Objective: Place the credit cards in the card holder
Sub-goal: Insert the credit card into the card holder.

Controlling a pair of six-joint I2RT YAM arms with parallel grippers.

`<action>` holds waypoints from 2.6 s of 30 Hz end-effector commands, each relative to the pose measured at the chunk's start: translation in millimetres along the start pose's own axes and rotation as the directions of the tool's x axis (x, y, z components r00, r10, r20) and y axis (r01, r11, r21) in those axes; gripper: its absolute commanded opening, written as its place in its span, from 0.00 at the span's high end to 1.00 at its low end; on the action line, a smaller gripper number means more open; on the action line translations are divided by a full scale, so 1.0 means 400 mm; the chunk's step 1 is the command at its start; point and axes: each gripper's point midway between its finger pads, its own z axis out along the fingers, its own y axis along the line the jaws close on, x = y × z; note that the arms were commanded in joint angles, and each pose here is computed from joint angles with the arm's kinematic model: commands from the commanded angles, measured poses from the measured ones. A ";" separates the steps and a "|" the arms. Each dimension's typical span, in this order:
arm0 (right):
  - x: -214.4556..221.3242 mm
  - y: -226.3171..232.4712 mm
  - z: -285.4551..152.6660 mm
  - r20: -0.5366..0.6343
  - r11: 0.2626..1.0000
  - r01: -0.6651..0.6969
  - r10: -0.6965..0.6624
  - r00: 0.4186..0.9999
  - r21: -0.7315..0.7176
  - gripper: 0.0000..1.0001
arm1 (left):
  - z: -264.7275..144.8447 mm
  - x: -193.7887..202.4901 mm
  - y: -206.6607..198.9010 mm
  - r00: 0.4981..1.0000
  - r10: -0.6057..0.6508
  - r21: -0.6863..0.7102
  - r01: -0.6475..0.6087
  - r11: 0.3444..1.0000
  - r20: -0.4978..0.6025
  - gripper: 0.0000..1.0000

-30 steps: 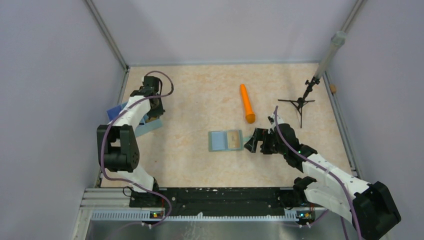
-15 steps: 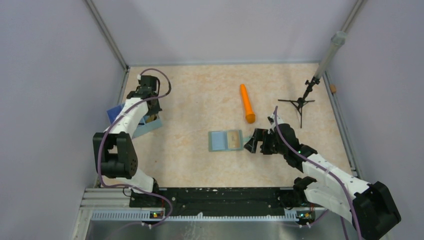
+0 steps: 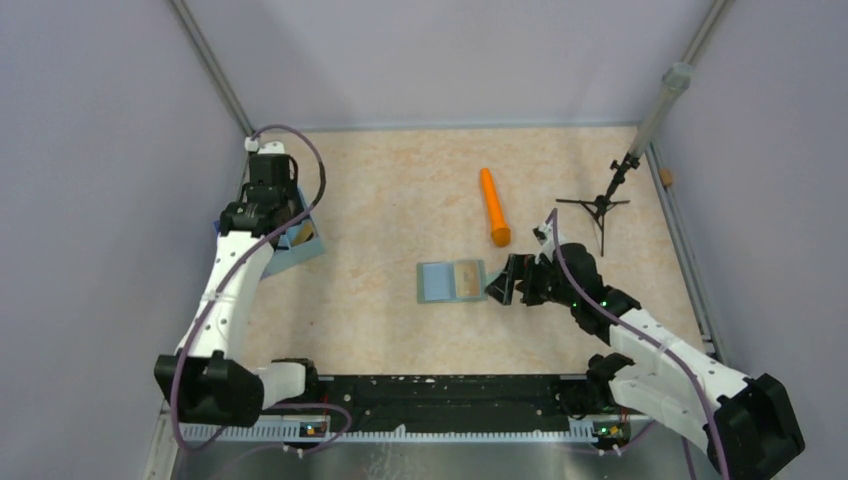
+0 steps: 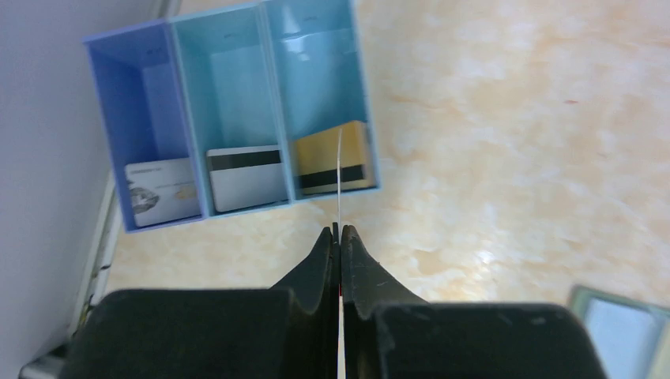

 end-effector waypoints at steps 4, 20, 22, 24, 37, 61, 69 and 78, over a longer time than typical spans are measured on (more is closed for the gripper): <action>-0.142 0.184 -0.071 0.163 0.940 0.206 -0.166 0.973 -0.272 0.03 | -0.205 0.007 -0.264 0.986 0.136 0.535 -0.165 0.829 0.094 1.00; -0.113 0.400 -0.120 0.057 0.690 0.257 -0.300 0.952 -0.676 0.19 | -0.578 0.391 -0.537 0.839 0.543 0.995 0.039 -0.092 0.017 1.00; -0.089 0.408 -0.120 0.025 0.673 0.257 -0.334 0.942 -0.694 0.20 | -0.586 0.403 -0.539 0.833 0.553 0.994 0.038 -0.102 0.024 1.00; -0.068 0.424 -0.123 -0.001 0.645 0.245 -0.355 0.935 -0.724 0.24 | -0.609 0.416 -0.541 0.821 0.570 0.987 0.067 -0.145 0.028 1.00; -0.072 0.321 0.027 -0.076 0.880 0.076 -0.126 0.989 -0.469 1.00 | -0.457 0.403 -0.621 0.903 0.428 0.988 -0.029 0.154 -0.040 0.26; 0.016 0.075 0.234 -0.274 0.948 -0.226 0.161 0.948 -0.226 1.00 | -0.040 0.529 -0.612 0.920 0.139 0.611 0.124 0.782 -0.366 0.48; 0.019 0.081 0.247 -0.291 0.938 -0.237 0.160 0.943 -0.251 1.00 | 0.002 0.563 -0.591 0.907 0.170 0.553 0.080 0.829 -0.386 0.49; 0.005 0.080 0.259 -0.290 0.937 -0.239 0.161 0.943 -0.255 1.00 | 0.022 0.584 -0.584 0.899 0.181 0.531 0.065 0.845 -0.398 0.54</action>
